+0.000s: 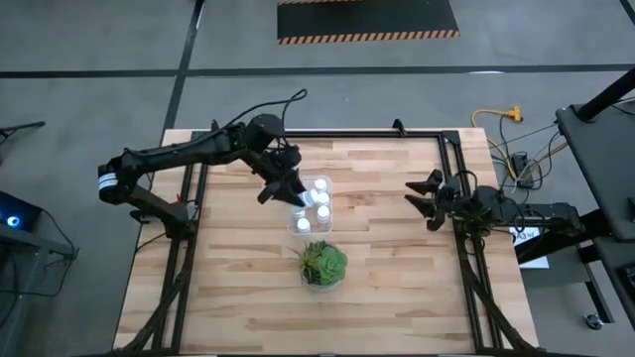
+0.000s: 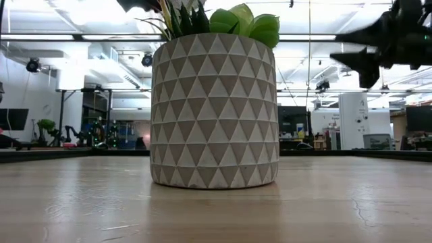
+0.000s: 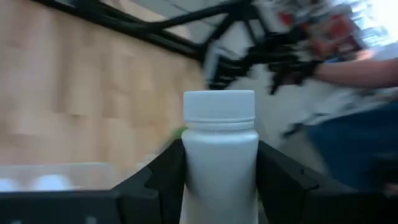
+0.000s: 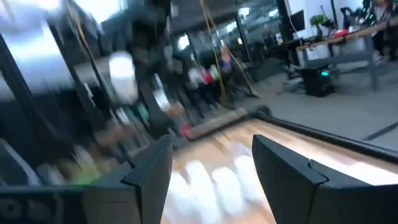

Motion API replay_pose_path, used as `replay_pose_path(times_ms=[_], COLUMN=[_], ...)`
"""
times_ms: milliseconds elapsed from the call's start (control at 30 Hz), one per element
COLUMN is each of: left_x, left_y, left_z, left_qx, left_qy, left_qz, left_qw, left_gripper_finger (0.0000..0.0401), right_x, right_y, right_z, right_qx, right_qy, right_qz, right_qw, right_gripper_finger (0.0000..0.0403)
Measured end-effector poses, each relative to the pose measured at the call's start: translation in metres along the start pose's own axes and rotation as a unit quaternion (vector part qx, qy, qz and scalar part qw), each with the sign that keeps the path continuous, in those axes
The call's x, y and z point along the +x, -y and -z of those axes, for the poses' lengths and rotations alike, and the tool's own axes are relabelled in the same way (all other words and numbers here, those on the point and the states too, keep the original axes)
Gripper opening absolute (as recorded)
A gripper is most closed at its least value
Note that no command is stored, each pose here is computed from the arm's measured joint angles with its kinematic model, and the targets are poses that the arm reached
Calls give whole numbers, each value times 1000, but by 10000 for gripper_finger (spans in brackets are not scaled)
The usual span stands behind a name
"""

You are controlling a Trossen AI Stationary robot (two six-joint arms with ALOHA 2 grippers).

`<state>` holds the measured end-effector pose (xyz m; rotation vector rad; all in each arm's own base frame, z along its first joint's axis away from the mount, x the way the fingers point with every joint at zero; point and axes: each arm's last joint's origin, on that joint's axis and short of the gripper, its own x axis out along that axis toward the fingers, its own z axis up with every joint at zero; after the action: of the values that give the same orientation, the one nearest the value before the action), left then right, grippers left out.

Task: Pick and place pill bottles into a basket
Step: Put the white pill bottle into the transparent bin

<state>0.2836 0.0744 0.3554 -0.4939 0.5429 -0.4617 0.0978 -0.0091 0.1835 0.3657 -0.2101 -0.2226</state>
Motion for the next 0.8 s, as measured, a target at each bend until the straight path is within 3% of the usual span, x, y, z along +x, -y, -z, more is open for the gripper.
replay_pose_path(times_ms=[67, 333, 433, 800], left_x=[0, 0, 1, 14], left_y=[2, 10, 12, 16], left_z=[-1, -11, -15, -14], left_qx=[-17, -21, -38, -60], left_qy=[-1, 14, 12, -9], left_qz=[39, 119, 155, 182], left_qw=[999, 993, 987, 981], left_gripper_finger=[151, 153, 154, 155], right_x=[0, -6, -6, -6], right_y=[-2, -4, -4, -4], right_z=[-7, -31, -33, -33], right_qx=[53, 148, 169, 256], right_qy=[36, 181, 197, 199], right_qz=[-10, 18, 20, 3], right_qw=[998, 972, 966, 946], right_gripper_finger=[210, 210, 210, 210])
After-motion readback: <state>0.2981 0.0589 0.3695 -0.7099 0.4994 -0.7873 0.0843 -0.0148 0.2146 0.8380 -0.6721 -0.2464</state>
